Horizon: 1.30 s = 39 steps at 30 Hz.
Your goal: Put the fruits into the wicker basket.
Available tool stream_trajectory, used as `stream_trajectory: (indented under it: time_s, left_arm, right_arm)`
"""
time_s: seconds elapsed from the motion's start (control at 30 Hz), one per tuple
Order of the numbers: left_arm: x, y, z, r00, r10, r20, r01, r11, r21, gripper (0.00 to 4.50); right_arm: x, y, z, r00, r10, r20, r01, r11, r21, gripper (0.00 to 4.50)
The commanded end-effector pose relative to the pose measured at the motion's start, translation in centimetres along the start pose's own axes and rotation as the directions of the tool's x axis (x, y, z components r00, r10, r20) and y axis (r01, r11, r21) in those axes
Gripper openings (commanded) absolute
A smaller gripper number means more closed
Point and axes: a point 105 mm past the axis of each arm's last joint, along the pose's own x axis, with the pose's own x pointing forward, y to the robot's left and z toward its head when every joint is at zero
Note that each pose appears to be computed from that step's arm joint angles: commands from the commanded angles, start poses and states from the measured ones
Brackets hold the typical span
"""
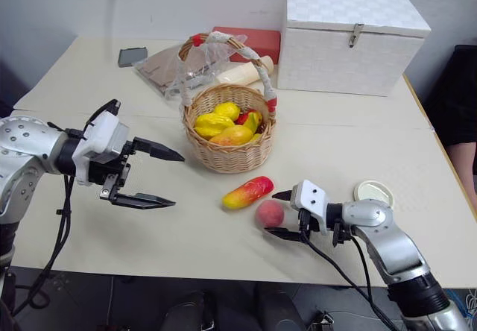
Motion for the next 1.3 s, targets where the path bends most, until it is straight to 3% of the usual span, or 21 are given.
stream_trajectory:
  time_s: [0.03,0.13,0.23,0.3,0.47,0.63,0.87,1.07,1.3]
  left_arm:
    - [-0.1,0.0,0.9,1.000,-0.008,0.015,0.007,0.999,0.040,4.50]
    - [-0.1,0.2,1.1,0.999,0.008,0.038,-0.009,0.999,0.043,4.50]
    - [-0.1,0.6,1.4,0.997,0.042,0.070,-0.044,0.998,0.039,4.50]
    - [-0.4,1.4,1.8,0.989,0.101,0.111,-0.103,0.995,0.012,4.50]
    - [-1.6,2.4,2.0,0.962,0.218,0.167,-0.212,0.976,-0.055,4.50]
    - [-2.4,2.6,1.5,0.944,0.288,0.160,-0.278,0.957,-0.081,4.50]
    - [-2.4,2.5,1.8,0.937,0.308,0.166,-0.300,0.951,-0.075,4.50]
    - [-2.1,2.2,1.5,0.938,0.307,0.159,-0.297,0.951,-0.083,4.50]
    - [-2.0,2.9,1.4,0.935,0.310,0.170,-0.299,0.950,-0.088,4.50]
  right_arm:
    - [-0.3,0.4,0.9,0.999,0.015,0.041,-0.014,1.000,-0.022,3.29]
    - [-1.3,1.1,2.6,0.992,0.057,0.112,-0.056,0.998,-0.005,2.58]
    - [-2.3,1.0,5.3,0.973,0.065,0.223,-0.078,0.996,0.052,2.53]
    - [-2.2,-0.8,8.4,0.952,0.012,0.307,-0.041,0.995,0.087,2.53]
    - [-0.2,-4.1,13.3,0.934,-0.052,0.352,0.032,0.997,0.065,2.53]
    - [3.4,-7.9,15.4,0.939,-0.172,0.299,0.171,0.985,0.029,2.53]
    - [6.0,-10.4,15.0,0.939,-0.227,0.256,0.233,0.973,0.009,2.53]
    - [4.0,-8.8,17.7,0.922,-0.119,0.370,0.109,0.993,0.048,4.46]
    - [0.6,-4.7,17.9,0.897,-0.016,0.442,-0.019,0.997,0.074,4.46]
